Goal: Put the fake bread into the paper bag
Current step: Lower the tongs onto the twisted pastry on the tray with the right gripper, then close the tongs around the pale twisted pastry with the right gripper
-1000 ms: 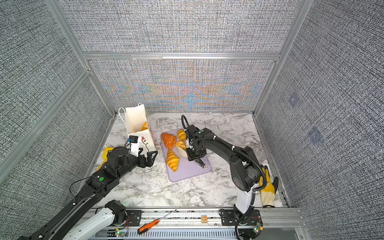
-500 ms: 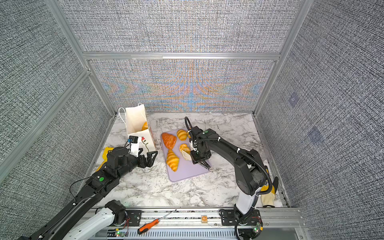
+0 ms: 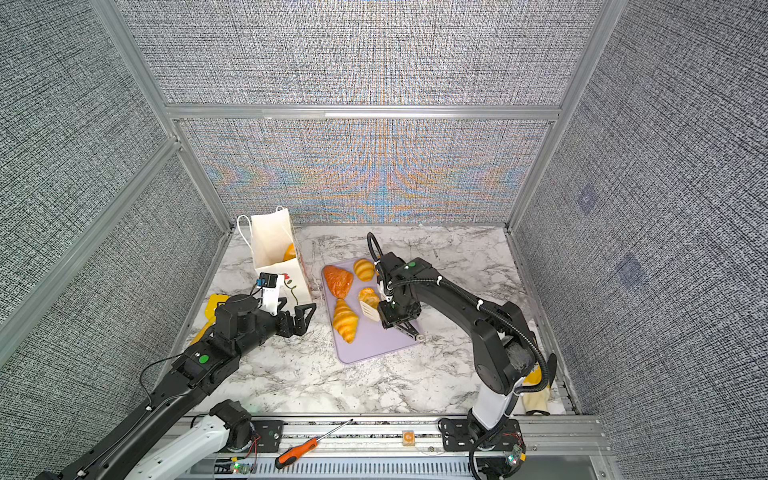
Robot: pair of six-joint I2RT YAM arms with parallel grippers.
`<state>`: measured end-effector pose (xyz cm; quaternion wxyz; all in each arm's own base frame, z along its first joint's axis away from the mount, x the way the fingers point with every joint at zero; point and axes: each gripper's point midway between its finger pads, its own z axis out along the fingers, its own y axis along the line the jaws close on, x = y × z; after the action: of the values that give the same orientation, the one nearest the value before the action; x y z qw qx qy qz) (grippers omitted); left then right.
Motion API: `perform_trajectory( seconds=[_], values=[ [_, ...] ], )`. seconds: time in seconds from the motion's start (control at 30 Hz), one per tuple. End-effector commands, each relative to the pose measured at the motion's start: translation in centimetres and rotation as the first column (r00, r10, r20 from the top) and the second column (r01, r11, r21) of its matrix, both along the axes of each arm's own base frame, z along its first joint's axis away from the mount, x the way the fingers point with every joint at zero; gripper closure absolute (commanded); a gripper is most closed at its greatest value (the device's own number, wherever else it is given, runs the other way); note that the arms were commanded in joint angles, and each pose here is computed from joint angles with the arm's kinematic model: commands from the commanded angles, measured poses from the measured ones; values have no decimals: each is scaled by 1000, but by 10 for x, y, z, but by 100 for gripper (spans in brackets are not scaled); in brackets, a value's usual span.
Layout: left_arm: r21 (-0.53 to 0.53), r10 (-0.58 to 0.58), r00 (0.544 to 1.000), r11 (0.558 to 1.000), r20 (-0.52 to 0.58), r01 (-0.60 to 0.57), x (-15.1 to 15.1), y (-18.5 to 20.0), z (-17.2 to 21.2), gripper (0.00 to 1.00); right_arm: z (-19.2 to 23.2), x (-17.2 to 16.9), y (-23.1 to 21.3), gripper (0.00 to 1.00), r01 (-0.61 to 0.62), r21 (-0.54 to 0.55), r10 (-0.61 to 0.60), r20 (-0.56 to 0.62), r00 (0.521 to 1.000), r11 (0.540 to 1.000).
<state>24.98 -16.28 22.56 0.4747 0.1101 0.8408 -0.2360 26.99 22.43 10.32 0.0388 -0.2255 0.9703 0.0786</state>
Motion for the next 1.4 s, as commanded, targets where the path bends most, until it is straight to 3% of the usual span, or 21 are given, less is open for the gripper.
perform_trajectory(
  seconds=[0.0,1.0,1.37],
  values=[
    [-5,9,1000,1000,19,-9,1,1,4,1,-1,1,-1,42,14,-15,-14,1,1000,1000],
    [-1,17,1000,1000,15,-17,-2,5,3,1,-19,13,1,43,-33,-105,30,-32,999,994],
    [-2,22,1000,1000,19,-22,-2,5,4,1,-18,12,1,53,-62,-113,58,-44,997,992]
  ],
)
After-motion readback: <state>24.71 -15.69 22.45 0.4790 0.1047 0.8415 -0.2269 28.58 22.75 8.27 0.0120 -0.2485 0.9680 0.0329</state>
